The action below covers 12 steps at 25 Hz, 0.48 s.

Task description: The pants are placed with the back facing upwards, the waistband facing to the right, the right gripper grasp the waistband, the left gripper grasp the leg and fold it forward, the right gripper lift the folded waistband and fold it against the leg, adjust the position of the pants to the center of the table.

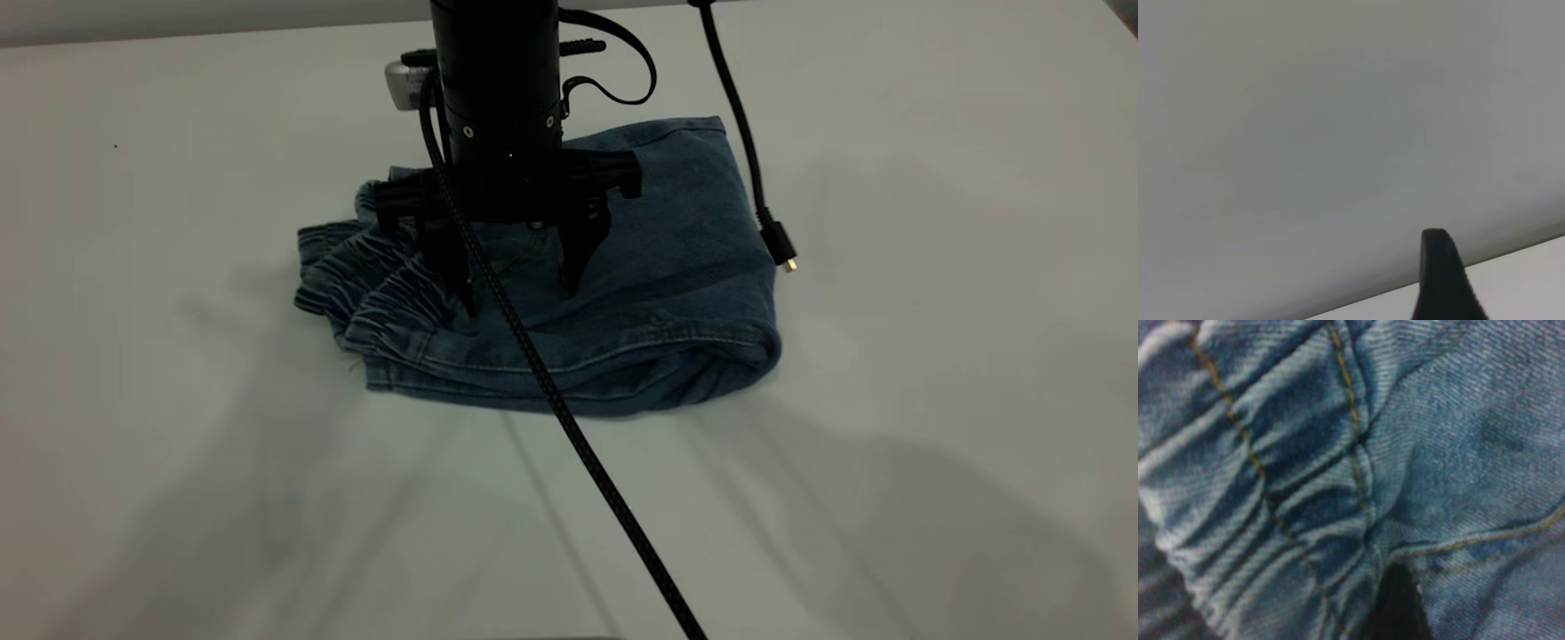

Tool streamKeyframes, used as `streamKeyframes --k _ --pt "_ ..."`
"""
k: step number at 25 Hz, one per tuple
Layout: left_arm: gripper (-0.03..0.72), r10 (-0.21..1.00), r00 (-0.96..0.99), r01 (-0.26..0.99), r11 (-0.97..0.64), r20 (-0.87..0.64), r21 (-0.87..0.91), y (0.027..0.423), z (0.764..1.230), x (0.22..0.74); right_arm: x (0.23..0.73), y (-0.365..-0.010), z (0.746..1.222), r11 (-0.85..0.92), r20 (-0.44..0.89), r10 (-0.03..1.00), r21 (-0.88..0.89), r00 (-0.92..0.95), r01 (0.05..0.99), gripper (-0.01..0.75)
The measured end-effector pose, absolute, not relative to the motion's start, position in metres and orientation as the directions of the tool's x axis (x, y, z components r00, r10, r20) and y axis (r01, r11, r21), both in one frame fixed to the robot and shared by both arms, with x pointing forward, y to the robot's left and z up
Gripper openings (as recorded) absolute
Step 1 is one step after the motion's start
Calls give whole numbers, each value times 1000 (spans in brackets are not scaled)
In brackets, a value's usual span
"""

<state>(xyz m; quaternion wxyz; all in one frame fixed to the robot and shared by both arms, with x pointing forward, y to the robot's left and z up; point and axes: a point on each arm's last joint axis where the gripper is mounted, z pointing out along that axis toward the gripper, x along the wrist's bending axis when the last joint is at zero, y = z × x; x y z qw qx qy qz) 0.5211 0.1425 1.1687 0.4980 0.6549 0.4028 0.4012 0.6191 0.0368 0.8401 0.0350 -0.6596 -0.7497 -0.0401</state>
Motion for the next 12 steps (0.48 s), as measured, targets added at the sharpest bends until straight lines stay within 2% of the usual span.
streamKeyframes --k 7,12 --pt "391 927 355 117 -173 121 978 144 1173 518 621 37 861 194 88 977 20 -195 981 475" --pt "391 935 339 38 -121 101 992 161 1203 493 629 39 942 326 95 932 200 -349 924 475"
